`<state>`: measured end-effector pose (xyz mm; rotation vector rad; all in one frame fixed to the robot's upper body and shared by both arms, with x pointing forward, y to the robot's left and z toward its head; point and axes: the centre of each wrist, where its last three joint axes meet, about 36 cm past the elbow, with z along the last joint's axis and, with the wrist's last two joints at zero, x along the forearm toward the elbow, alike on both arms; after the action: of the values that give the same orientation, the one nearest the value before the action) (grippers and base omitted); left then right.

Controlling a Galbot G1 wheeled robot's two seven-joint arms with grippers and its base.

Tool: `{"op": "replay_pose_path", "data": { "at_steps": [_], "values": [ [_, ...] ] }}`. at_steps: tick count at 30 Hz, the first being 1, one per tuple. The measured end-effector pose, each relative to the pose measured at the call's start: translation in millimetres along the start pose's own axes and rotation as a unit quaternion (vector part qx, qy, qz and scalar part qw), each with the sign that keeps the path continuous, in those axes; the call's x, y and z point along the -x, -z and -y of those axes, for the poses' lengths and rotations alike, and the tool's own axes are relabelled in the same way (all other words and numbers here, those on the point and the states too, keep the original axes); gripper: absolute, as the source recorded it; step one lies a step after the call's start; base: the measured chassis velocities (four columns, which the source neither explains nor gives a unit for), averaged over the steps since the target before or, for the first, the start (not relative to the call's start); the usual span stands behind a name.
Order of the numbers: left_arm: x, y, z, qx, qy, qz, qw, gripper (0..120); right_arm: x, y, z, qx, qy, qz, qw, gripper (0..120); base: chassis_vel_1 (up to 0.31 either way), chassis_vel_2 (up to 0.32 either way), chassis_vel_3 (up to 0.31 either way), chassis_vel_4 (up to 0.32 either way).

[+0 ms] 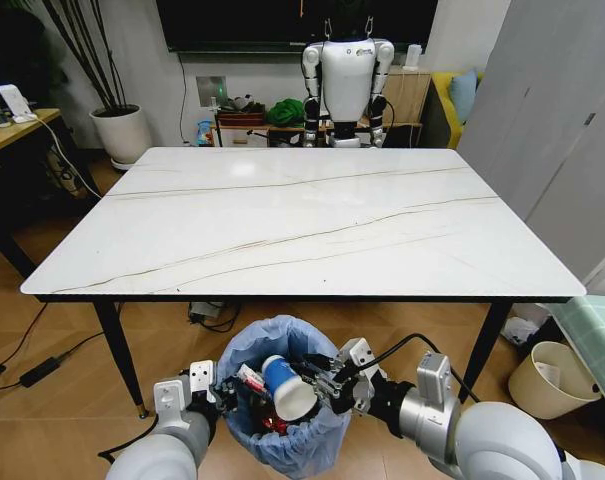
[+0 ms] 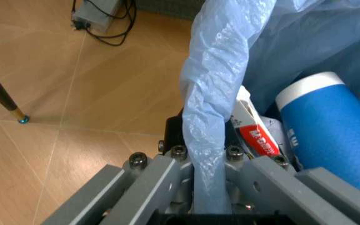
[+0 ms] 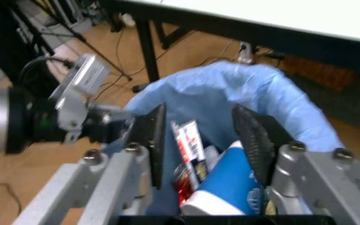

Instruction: Pick up the trash bin and place the trash from the table into it.

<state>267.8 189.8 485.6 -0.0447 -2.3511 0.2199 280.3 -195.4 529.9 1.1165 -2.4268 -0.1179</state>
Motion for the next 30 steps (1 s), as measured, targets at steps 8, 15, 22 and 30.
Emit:
{"op": "replay_pose_path", "data": {
  "at_steps": [8, 15, 22, 30],
  "values": [
    [1, -2, 0, -0.001, -0.002, -0.004, 1.0000, 0, -2, 27, 9, 0.004, -0.070, 0.071, 0.995, 66, 0.000, 0.000, 0.000, 0.000],
    [-1, -5, -3, 0.002, 0.000, -0.009, 1.0000, 0, -14, 41, 23, -0.019, -0.159, 0.148, 0.976, 94, 0.000, 0.000, 0.000, 0.000],
    [-3, -5, -4, 0.002, -0.004, -0.009, 0.9999, 0, -26, 25, 55, -0.068, -0.283, 0.182, 0.939, 100, 0.000, 0.000, 0.000, 0.000],
    [-10, -5, -7, 0.002, -0.004, -0.006, 1.0000, 0, -34, -6, 58, -0.051, -0.359, 0.208, 0.909, 100, 0.000, 0.000, 0.000, 0.000]
  ]
}}
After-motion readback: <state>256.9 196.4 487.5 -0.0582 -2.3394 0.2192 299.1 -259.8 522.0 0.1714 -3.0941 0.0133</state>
